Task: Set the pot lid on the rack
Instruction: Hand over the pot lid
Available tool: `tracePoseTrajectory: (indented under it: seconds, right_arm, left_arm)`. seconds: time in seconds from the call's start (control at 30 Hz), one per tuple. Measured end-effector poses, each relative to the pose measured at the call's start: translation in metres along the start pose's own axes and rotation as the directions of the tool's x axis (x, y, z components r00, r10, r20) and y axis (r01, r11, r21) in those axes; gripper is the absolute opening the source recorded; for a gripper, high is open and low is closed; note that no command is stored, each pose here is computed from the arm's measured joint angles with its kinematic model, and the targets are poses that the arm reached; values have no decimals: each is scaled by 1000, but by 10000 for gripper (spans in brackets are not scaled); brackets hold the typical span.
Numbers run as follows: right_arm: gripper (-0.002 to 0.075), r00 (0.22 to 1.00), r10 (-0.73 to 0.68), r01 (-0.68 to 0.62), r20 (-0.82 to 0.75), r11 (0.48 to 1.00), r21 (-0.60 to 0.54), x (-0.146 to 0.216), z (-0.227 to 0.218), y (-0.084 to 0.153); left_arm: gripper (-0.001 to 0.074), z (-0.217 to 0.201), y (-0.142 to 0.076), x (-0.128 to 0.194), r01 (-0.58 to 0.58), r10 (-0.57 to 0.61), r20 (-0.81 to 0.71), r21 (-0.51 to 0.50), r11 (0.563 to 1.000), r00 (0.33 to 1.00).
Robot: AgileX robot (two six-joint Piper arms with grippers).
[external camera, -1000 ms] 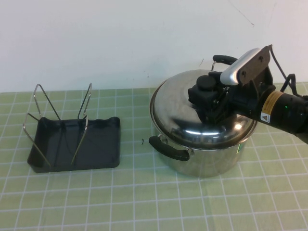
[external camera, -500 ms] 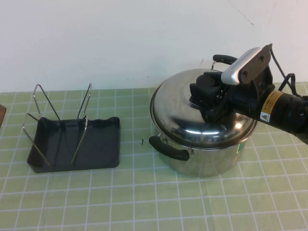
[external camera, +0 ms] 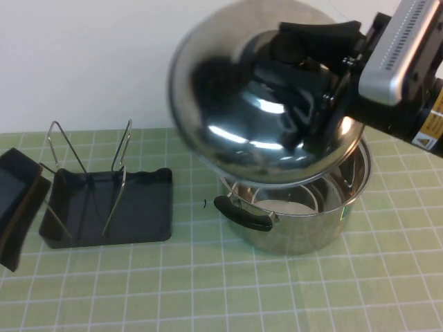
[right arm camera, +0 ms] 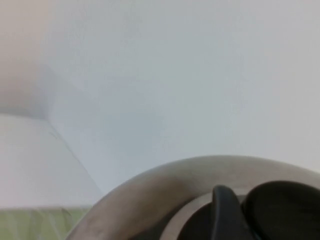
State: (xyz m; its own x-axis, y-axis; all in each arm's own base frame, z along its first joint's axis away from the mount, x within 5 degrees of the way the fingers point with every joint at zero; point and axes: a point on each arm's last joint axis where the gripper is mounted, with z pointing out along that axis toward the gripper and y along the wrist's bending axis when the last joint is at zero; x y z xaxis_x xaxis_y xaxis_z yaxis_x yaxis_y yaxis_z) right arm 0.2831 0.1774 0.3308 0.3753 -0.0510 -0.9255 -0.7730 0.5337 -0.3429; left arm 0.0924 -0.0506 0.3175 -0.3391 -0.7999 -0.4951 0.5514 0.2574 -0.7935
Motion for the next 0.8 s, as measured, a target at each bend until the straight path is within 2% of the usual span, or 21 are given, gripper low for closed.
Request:
tracePoseTrajectory:
  seconds: [0.2,0.37,0.53,0.6,0.7,0.8]
  right_arm:
    - [349,985,-2,34,175,983,-181,-53,7,55]
    - [349,975,98,-35,201,955,-294,-68,15,92]
    - [349,970,123,-40,211,931,-362,-74,20,121]
    - [349,968,130,-44,212,929,-367,-73,23,128]
    - [349,966,154,-72,207,932,-354,-71,26,129]
    - [349,964,185,-110,193,932,-346,-66,29,128]
  left_arm:
    - [685,0,3,2,84,-85,-22,-32,996,996]
    - [687,0,3,3,81,-82,-30,-35,996,996]
    - [672,0,-1,8,56,-56,-89,-3,998,994]
    - [626,0,-2,10,49,-47,-112,13,999,993]
    - [507,-1,-5,12,49,-43,-134,43,998,990]
    - [333,-1,-8,14,48,-35,-165,79,996,986]
